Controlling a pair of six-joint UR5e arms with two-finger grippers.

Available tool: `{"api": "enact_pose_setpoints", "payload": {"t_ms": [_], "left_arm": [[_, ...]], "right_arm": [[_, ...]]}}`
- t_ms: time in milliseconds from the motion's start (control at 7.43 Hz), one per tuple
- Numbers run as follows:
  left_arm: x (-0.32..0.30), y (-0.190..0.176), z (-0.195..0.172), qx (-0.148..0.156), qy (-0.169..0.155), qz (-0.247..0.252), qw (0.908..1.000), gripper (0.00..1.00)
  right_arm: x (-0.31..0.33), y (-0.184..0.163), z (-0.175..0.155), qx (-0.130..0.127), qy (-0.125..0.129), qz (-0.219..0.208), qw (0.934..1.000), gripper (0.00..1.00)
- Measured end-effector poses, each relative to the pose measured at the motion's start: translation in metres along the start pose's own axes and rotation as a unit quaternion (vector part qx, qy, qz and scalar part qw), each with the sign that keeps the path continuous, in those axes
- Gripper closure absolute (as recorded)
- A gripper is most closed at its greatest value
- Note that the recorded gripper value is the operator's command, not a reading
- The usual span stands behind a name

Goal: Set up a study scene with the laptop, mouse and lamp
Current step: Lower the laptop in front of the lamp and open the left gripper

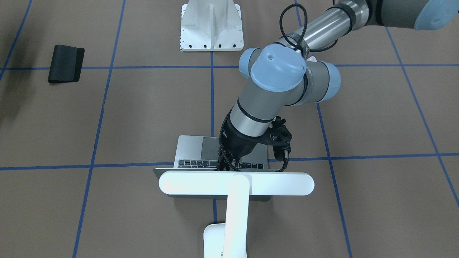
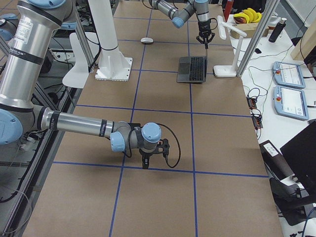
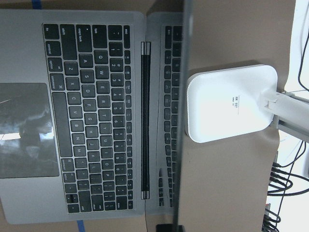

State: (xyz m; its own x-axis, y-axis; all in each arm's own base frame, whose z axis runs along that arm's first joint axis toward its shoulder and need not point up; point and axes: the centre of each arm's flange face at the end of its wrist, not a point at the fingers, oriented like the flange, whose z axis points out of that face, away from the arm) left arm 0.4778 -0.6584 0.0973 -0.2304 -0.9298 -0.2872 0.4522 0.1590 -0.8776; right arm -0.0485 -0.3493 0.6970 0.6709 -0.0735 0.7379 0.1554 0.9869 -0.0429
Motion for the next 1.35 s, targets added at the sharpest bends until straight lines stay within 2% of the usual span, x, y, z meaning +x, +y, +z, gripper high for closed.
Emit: {"api": "enact_pose_setpoints", "payload": {"t_ms": [538,673,807,1076,1211,1345], "left_arm": [[0.002,-0.005,0.008,0.003,0.022,0.008,0.9997,1.00],[0.001,-0.009,0.009,0.001,0.025,0.015,0.9996,0.80],[-0.001,-0.013,0.010,-0.002,0.027,0.025,0.9993,0.65],[-0.008,-0.024,0.008,-0.011,0.032,0.042,0.9985,0.57],[-0.016,-0.035,0.004,-0.024,0.040,0.050,0.9977,0.47],[-0.026,-0.046,-0.003,-0.039,0.048,0.059,0.9963,0.27]], "right_arm": [[0.001,0.000,0.000,-0.001,0.000,0.001,1.0000,0.00],[0.001,0.000,0.001,-0.001,0.000,0.001,1.0000,0.00],[0.002,0.000,0.002,-0.001,0.000,0.002,1.0000,0.00],[0.002,-0.001,0.002,-0.002,0.000,0.002,1.0000,0.00],[0.002,-0.001,0.002,-0.002,-0.001,0.002,1.0000,0.00],[0.001,-0.001,0.002,-0.001,-0.001,0.001,1.0000,0.00]]}}
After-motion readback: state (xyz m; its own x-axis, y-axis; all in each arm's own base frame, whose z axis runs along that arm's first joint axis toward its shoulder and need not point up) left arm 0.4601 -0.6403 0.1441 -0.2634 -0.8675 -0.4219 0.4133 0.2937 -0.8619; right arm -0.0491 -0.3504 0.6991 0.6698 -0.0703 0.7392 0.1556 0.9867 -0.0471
